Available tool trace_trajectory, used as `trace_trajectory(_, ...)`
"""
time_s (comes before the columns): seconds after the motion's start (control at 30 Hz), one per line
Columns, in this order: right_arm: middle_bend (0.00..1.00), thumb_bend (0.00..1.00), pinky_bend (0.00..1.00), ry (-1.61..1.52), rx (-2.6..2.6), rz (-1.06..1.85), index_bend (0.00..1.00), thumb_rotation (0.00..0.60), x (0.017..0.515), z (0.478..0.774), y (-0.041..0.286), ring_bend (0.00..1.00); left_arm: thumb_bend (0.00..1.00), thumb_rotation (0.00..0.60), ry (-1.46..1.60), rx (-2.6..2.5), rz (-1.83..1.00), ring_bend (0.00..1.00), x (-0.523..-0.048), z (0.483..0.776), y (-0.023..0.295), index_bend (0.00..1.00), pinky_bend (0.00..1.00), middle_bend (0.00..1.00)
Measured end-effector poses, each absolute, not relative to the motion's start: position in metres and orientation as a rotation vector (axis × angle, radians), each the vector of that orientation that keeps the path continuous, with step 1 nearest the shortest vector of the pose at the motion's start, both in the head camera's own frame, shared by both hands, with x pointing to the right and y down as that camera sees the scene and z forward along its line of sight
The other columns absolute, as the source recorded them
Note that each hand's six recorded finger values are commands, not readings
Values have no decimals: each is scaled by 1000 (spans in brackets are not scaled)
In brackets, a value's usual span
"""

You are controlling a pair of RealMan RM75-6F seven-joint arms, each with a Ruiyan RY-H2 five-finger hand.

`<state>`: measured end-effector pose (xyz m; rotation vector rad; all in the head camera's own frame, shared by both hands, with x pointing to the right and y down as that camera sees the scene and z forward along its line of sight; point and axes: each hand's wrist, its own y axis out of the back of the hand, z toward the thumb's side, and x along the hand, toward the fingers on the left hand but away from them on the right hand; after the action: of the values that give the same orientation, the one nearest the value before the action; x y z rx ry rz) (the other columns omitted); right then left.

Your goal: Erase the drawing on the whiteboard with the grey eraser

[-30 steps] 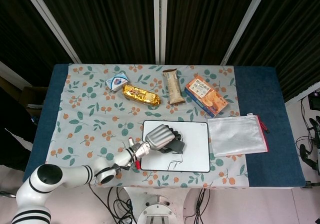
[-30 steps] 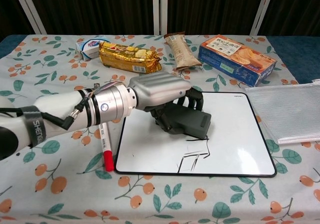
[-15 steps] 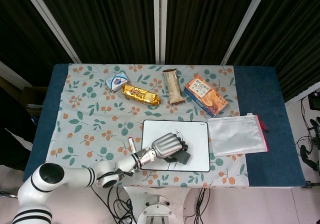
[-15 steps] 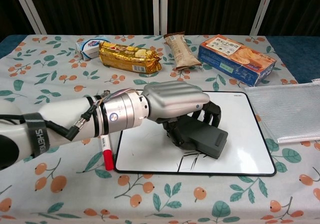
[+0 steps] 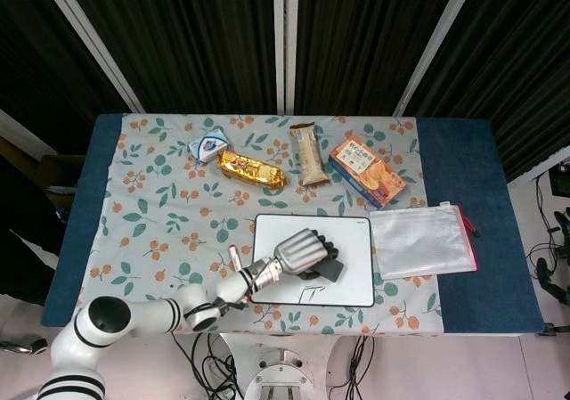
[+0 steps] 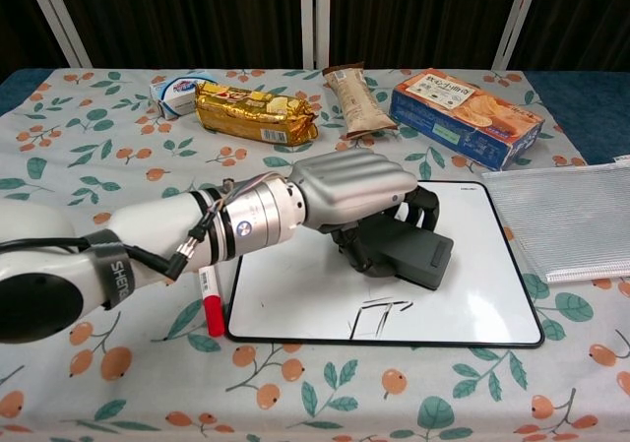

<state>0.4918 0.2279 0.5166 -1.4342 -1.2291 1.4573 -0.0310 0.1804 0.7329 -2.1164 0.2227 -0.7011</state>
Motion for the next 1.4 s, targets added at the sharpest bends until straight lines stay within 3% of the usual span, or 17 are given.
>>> trace_trajectory(1.1,0,394,0,-1245,-1407,1471,0,600,495,510,228,0,383,600,352,-2010,-867,550,-32,761,100,666,502,590)
trace_trajectory(1.4,0,394,0,-1247,-1412,1464,0,600,495,511,228,0,383,600,327,-2057,-821,554,-28,760,120,672,502,594)
